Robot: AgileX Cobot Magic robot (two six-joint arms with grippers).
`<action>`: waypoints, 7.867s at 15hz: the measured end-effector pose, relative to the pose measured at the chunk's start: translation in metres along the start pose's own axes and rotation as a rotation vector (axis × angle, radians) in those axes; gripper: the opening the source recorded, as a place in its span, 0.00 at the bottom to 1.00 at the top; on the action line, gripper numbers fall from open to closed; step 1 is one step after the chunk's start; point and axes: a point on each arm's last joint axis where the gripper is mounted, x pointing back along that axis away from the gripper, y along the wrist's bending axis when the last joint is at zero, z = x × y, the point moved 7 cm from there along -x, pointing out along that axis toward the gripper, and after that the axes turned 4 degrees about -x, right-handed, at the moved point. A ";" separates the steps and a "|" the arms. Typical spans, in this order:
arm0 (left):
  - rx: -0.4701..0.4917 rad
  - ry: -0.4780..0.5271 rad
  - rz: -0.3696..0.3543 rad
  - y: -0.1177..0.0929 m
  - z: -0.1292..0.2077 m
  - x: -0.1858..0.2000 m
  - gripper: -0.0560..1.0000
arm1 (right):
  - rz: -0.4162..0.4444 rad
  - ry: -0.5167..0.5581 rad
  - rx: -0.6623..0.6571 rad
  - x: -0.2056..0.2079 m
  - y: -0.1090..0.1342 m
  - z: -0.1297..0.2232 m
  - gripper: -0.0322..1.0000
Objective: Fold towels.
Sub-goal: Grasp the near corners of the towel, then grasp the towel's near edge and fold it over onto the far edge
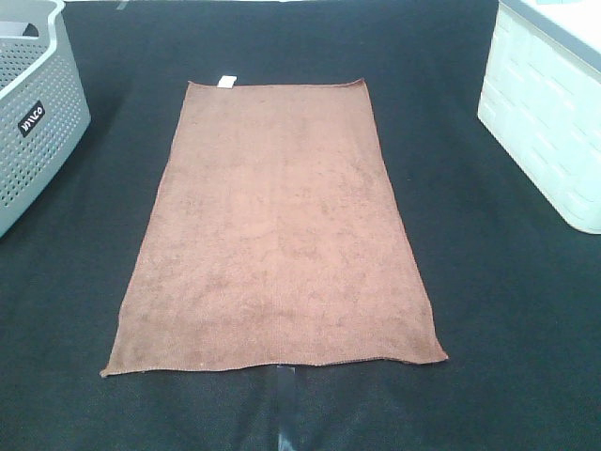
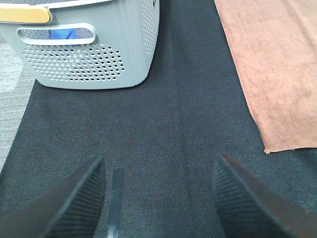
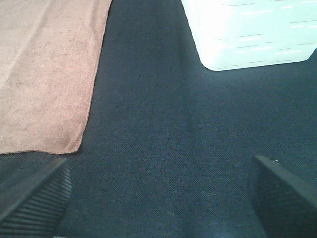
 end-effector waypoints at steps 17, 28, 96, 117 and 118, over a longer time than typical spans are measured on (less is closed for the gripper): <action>0.000 0.000 0.000 0.000 0.000 0.000 0.62 | 0.000 0.000 0.000 0.000 0.000 0.000 0.91; 0.000 0.000 0.000 0.000 0.000 0.000 0.62 | 0.000 0.000 0.000 0.000 0.000 0.000 0.91; 0.345 0.868 0.610 -0.141 0.068 -0.224 0.06 | -0.462 1.017 -0.334 -0.221 0.093 0.043 0.03; 0.372 0.406 0.576 -0.155 -0.135 -0.438 0.06 | -0.457 0.679 -0.145 -0.419 0.116 -0.167 0.03; 0.395 0.369 0.564 -0.146 -0.147 -0.451 0.06 | -0.453 0.649 -0.135 -0.434 0.117 -0.174 0.03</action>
